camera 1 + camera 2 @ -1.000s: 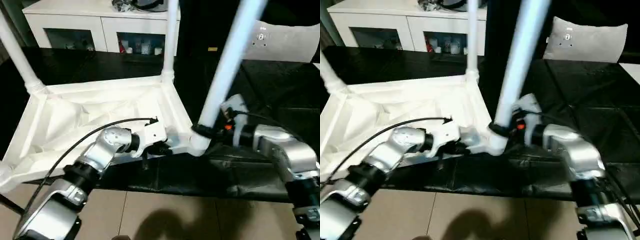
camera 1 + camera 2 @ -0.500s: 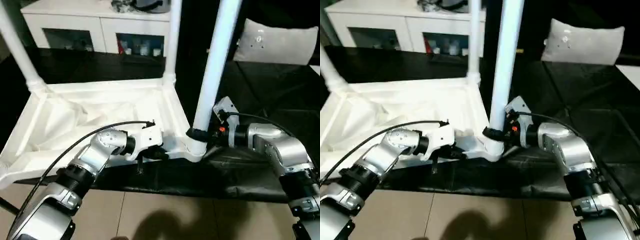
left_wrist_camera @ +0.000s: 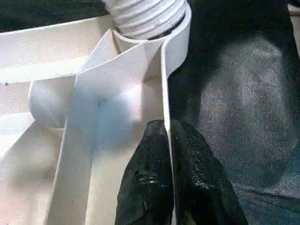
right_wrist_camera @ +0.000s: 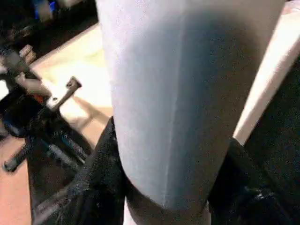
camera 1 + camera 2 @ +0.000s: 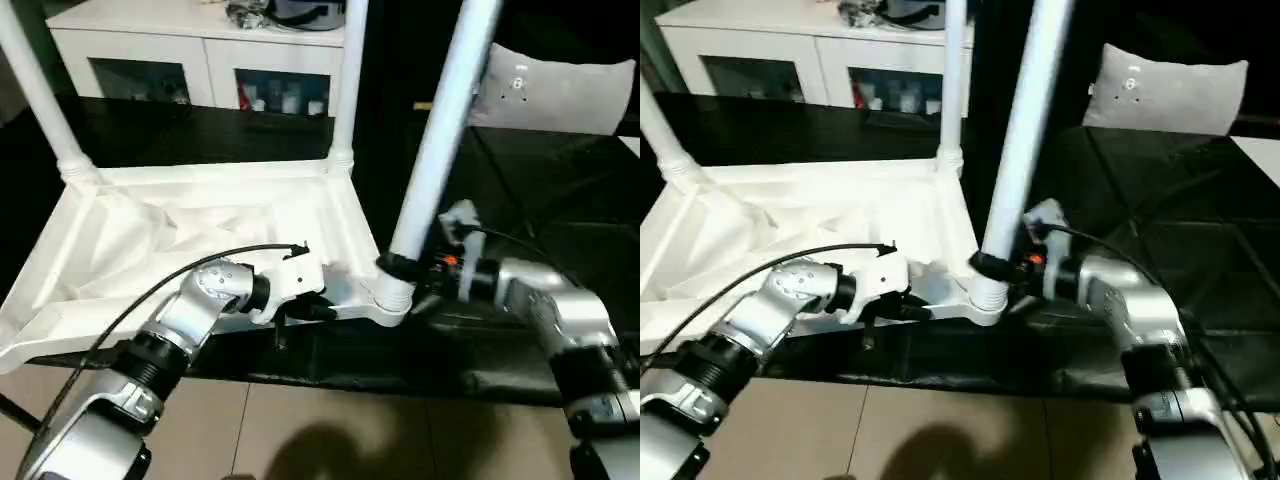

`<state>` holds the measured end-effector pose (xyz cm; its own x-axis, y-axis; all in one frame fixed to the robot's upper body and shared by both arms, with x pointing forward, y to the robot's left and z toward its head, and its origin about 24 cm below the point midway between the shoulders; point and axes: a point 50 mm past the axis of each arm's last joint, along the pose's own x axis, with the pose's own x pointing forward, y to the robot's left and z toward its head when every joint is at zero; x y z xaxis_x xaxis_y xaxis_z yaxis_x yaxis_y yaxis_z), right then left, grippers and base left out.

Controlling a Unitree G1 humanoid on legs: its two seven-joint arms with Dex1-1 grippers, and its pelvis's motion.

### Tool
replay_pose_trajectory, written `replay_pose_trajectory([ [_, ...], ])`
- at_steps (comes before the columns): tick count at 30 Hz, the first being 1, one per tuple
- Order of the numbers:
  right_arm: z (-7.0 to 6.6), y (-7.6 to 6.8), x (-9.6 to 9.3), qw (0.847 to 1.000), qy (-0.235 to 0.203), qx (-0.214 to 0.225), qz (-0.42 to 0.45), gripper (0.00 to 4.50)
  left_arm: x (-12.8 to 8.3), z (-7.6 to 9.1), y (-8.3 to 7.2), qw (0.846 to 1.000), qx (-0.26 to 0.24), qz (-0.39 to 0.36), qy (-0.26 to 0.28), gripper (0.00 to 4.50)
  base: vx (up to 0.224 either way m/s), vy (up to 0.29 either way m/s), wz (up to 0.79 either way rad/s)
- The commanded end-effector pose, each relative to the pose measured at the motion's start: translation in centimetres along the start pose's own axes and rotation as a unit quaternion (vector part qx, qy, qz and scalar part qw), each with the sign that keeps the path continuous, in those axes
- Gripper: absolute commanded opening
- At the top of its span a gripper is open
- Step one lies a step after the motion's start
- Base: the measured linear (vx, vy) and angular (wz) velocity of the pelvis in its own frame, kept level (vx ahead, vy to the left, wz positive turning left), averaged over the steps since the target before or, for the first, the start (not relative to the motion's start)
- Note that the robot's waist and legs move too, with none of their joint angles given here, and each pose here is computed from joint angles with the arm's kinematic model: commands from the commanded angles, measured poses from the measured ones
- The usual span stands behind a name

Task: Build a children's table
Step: Insert table leg to table base

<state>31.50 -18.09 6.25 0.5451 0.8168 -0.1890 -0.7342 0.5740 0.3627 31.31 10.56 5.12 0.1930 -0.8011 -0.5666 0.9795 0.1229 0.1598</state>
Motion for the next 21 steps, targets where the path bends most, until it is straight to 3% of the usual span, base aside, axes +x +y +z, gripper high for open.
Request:
replay_pose_trajectory([
  [1, -2.3, -0.1, -0.6, 1.000, 0.008, 0.020, -0.019, 1.88, 0.5, -0.9, -0.4, 1.000, -0.011, 0.003, 0.019, 0.00, 0.000, 0.000, 0.00],
  [6, -3.6, 0.2, -1.2, 0.999, -0.009, 0.027, -0.033, 1.88, 0.7, -1.0, -0.3, 1.000, -0.014, 0.006, 0.019, 0.00, 0.000, 0.000, 0.00],
  [9, -4.1, 0.5, -1.5, 0.999, 0.004, -0.001, -0.042, 1.88, 0.7, -1.0, -0.3, 1.000, -0.011, 0.007, 0.024, 0.00, 0.000, 0.000, 0.00],
  [13, -4.5, 0.7, -1.6, 0.993, 0.068, -0.082, -0.049, 1.88, 0.6, -1.1, -0.2, 0.999, -0.002, 0.005, 0.033, 0.00, 0.000, 0.000, 0.00],
  [18, -4.5, 0.6, -1.2, 0.982, 0.130, -0.131, -0.030, 1.88, 0.3, -1.2, 0.1, 0.999, 0.014, -0.003, 0.048, 0.00, 0.000, 0.000, 0.00],
  [21, -4.3, 0.8, -0.9, 0.980, 0.145, -0.133, -0.011, 1.88, 0.1, -1.1, 0.2, 0.998, 0.021, -0.010, 0.054, 0.00, 0.000, 0.000, 0.00],
])
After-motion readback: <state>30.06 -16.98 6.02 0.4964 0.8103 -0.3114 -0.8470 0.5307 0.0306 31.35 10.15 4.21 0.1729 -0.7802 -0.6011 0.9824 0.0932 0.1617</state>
